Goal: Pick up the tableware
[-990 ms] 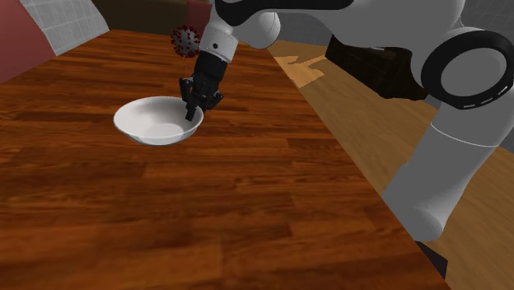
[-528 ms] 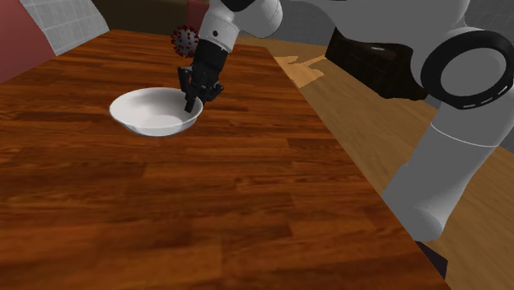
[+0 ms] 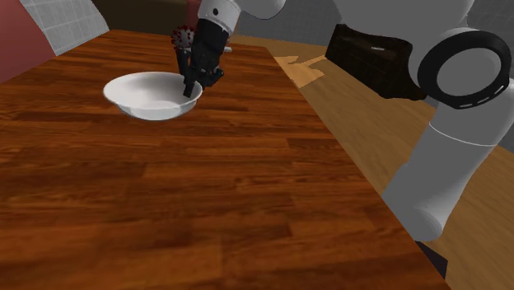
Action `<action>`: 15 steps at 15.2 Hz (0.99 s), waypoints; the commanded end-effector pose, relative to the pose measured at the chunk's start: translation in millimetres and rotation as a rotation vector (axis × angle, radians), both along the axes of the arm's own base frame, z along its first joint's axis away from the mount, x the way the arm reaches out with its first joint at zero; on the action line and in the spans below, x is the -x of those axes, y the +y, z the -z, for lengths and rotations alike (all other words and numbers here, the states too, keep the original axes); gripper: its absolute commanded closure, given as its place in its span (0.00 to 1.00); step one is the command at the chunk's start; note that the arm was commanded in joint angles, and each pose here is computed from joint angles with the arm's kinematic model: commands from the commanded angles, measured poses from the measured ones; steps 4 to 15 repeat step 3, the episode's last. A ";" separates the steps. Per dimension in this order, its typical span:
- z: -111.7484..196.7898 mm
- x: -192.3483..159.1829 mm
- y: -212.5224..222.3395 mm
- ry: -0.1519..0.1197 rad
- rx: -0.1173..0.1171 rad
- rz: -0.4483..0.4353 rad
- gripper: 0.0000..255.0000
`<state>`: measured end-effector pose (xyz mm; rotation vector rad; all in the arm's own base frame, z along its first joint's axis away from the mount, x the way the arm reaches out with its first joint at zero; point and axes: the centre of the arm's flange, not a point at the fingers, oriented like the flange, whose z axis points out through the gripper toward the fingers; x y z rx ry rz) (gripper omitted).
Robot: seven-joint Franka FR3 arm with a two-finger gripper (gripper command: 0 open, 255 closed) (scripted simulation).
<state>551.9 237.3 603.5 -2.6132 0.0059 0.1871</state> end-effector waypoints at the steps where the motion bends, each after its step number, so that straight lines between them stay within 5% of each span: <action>1: -10.9 0.3 -1.0 0.000 0.000 0.000 1.00; 15: -11.7 0.4 -1.1 0.000 0.000 0.000 1.00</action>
